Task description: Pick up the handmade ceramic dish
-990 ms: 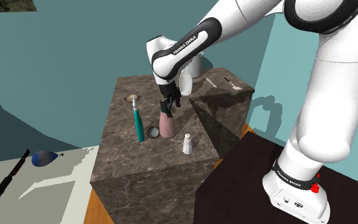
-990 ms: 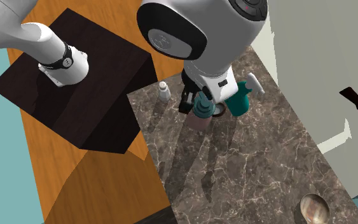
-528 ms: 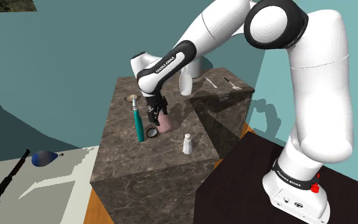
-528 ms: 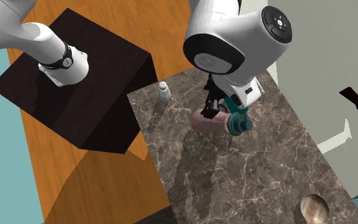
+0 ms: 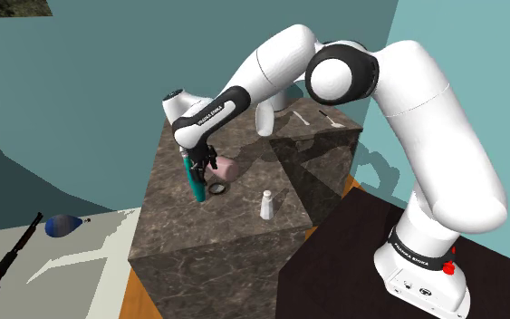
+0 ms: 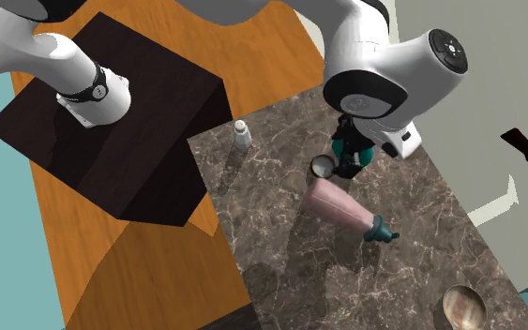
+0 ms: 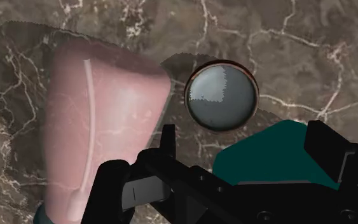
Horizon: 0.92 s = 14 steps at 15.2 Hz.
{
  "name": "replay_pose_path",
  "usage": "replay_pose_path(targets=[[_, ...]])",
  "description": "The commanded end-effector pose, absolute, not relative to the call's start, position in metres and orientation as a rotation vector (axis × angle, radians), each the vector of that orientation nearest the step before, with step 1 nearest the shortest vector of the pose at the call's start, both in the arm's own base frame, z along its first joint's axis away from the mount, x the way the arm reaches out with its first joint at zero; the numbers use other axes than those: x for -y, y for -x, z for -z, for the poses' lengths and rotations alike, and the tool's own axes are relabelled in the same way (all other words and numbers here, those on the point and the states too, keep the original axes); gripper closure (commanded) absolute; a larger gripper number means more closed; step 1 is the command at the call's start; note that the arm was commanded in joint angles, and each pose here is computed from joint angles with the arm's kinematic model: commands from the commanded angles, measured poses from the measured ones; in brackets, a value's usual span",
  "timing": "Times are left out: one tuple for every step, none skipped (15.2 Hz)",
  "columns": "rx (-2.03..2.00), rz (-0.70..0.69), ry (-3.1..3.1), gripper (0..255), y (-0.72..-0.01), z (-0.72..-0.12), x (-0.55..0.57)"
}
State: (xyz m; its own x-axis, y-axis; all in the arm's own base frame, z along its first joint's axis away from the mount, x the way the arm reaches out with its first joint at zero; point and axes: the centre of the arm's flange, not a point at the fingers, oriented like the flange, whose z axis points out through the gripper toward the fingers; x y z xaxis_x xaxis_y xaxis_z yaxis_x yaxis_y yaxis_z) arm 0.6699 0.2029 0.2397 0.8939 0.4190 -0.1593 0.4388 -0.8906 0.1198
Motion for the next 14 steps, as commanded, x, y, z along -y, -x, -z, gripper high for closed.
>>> replay_pose_path(targets=[[-0.668,0.258,-2.893,0,-0.67,-0.208,-0.201],[-0.668,0.258,-2.893,0,-0.67,-0.202,-0.201],[-0.668,0.258,-2.893,0,-0.67,-0.197,-0.201],[-0.668,0.258,-2.893,0,-0.67,-0.192,-0.201],[-0.668,0.258,-2.893,0,-0.67,-0.186,-0.201],[-0.668,0.258,-2.893,0,-0.67,-0.181,-0.201],[-0.668,0.258,-2.893,0,-0.67,-0.178,-0.201],[-0.668,0.258,-2.893,0,-0.67,-0.178,-0.201],[-0.668,0.259,-2.893,255,-0.669,-0.177,-0.197],[-0.668,0.259,-2.893,255,-0.669,-0.177,-0.198],[-0.668,0.259,-2.893,255,-0.67,-0.177,-0.196],[-0.667,0.259,-2.893,255,-0.669,-0.177,-0.197],[-0.667,0.258,-2.893,255,-0.669,-0.177,-0.196],[-0.668,0.259,-2.893,255,-0.671,-0.178,-0.197]])
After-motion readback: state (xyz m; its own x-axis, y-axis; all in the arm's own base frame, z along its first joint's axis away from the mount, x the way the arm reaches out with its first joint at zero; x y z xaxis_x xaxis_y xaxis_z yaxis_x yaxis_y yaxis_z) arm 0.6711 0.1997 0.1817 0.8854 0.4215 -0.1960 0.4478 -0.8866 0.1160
